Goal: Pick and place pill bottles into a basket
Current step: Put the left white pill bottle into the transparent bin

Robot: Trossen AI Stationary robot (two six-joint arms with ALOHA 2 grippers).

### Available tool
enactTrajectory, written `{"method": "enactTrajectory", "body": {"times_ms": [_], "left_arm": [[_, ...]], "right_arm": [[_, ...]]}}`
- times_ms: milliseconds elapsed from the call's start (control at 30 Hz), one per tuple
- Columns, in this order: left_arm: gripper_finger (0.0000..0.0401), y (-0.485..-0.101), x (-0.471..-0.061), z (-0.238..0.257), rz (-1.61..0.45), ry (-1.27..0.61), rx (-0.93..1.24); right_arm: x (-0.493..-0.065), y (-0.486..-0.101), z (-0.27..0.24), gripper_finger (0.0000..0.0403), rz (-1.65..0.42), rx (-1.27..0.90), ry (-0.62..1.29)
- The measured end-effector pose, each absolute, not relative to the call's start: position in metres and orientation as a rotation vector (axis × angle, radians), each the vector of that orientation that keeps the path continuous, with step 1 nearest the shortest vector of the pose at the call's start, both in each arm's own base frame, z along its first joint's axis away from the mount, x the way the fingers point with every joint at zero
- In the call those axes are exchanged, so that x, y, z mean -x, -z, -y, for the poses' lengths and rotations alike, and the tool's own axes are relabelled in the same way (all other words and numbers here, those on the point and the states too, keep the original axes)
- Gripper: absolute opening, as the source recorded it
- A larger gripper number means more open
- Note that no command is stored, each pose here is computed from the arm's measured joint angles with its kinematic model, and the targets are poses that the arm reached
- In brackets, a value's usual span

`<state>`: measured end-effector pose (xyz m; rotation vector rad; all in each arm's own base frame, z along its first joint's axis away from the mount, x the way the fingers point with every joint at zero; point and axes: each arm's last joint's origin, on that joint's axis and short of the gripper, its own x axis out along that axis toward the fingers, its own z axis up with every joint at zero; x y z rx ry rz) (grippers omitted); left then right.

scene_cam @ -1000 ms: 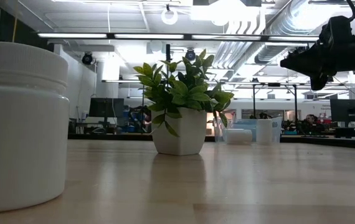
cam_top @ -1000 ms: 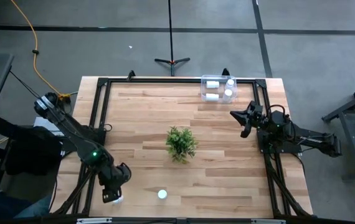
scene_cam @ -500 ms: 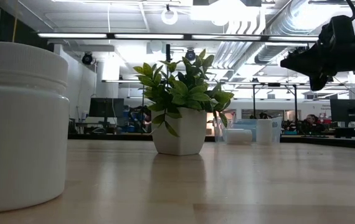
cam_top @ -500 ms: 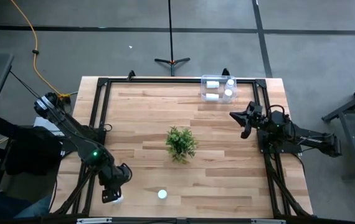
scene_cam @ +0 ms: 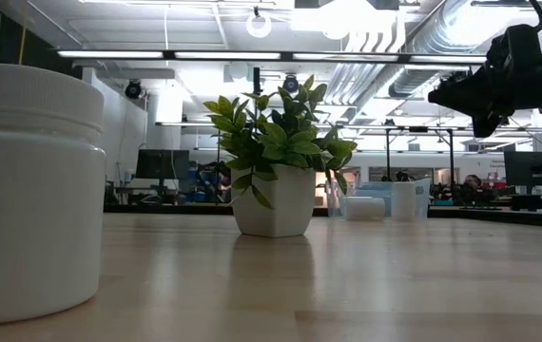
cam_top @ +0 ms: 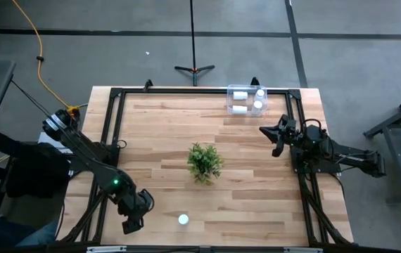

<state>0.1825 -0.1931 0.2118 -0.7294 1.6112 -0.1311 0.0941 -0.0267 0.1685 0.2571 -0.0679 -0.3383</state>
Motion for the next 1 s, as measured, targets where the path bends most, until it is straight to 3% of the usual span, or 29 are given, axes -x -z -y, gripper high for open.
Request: {"method": "enactTrajectory", "body": {"times_ms": [433,1000], "left_arm": [[0.0287,-0.204,-0.184,0.198,-1.619,0.103,0.736],[0.0286,-0.182,-0.180,0.213,-1.703,0.075,0.663]], "right_arm": [[-0.094,-0.168,0.027,0.0006,0.067,-0.256,0.338],[-0.094,-0.168,0.027,0.0003,0.061,-0.249,0.338]]}}
